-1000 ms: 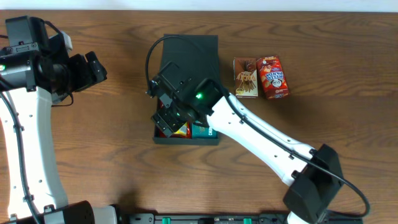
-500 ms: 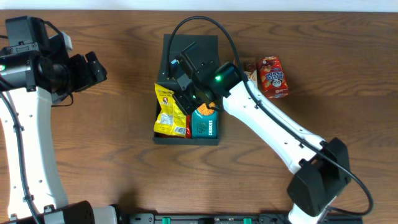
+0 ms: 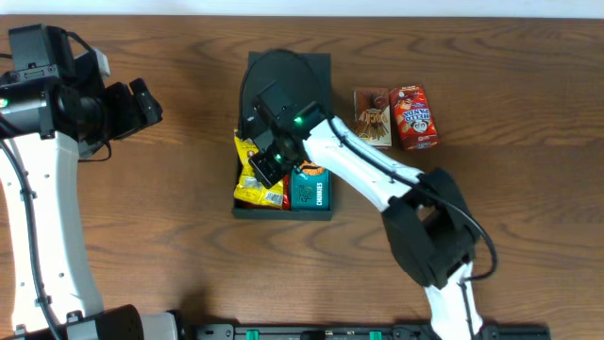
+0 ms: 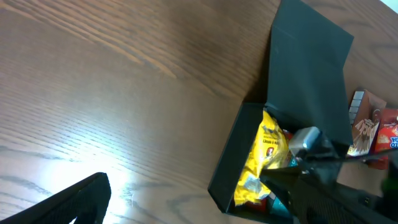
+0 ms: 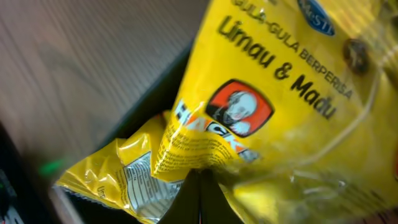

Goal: Pack container
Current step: 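Push the yellow bag down flat inside the box with the right gripper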

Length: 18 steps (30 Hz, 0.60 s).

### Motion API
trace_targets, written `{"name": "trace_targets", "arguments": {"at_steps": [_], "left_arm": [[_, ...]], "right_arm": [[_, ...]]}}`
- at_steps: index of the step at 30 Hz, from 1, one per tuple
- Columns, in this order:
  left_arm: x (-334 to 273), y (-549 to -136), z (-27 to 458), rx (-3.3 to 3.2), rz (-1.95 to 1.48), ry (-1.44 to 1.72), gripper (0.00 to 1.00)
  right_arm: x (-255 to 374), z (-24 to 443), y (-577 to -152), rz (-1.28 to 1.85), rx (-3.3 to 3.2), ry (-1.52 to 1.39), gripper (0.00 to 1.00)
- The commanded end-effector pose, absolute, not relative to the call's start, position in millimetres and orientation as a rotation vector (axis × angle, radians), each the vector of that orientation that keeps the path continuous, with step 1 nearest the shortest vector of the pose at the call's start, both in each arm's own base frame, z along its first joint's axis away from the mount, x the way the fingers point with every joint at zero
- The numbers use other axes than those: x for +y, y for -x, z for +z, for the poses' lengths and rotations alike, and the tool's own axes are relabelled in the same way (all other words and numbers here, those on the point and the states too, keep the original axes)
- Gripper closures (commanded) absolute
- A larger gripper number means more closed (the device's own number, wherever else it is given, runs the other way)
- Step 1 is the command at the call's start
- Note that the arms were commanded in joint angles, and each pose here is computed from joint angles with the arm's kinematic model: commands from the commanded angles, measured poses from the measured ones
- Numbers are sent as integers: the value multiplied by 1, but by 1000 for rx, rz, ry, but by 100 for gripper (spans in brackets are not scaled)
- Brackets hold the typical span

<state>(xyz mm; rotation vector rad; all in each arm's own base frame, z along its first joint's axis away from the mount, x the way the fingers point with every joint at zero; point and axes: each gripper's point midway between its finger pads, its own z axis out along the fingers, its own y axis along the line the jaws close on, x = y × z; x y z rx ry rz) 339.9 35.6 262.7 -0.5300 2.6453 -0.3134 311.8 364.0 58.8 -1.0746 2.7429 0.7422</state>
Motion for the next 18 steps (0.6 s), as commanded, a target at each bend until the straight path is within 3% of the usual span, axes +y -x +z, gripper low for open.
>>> {"name": "trace_targets", "arguments": {"at_steps": [1, 18], "left_arm": [[37, -340, 259, 2654, -309, 539, 5], [37, -339, 259, 2658, -310, 541, 5]], "right_arm": [[366, 46, -311, 715, 2749, 1114, 98], [386, 101, -365, 651, 2511, 1033, 99]]}}
